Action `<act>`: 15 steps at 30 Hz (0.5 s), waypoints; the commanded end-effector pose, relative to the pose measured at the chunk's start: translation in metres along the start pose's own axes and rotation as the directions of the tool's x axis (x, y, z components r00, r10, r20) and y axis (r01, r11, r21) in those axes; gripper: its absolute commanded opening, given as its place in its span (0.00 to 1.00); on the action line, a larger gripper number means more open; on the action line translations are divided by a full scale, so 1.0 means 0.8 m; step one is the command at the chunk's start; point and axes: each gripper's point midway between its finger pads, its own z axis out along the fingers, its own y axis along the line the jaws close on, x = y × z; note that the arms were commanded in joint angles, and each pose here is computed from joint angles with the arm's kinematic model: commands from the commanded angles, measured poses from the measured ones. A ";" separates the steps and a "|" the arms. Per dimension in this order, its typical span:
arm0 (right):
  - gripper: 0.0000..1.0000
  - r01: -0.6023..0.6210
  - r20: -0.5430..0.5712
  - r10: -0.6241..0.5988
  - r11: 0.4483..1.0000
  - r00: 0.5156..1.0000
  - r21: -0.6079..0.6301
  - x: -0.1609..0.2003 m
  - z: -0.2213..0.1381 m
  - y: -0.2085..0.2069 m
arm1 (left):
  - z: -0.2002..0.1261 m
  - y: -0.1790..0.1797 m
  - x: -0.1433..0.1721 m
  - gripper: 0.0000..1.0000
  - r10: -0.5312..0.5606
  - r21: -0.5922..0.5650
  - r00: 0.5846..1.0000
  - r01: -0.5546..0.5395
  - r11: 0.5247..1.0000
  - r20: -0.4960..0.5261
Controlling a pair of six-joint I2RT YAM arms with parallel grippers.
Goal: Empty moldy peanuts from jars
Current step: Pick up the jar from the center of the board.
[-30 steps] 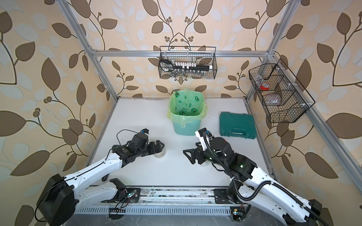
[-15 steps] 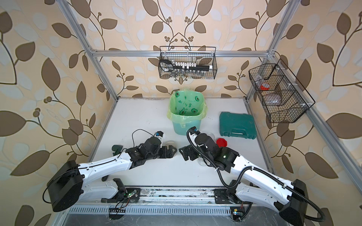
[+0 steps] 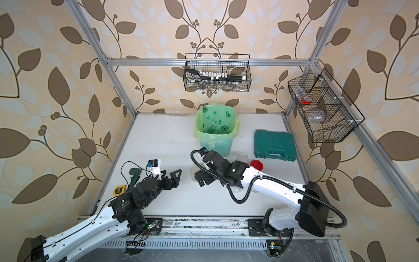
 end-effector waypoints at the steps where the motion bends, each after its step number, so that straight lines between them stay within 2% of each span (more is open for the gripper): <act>1: 1.00 0.039 -0.062 -0.037 0.999 0.997 0.033 0.006 0.023 0.012 | -0.003 0.018 -0.008 0.99 0.001 -0.076 0.999 0.002 0.997 0.038; 15: 1.00 0.021 -0.147 0.005 0.985 0.989 0.170 0.002 0.092 -0.002 | -0.011 0.025 -0.011 0.99 0.016 -0.089 0.999 -0.012 0.996 0.050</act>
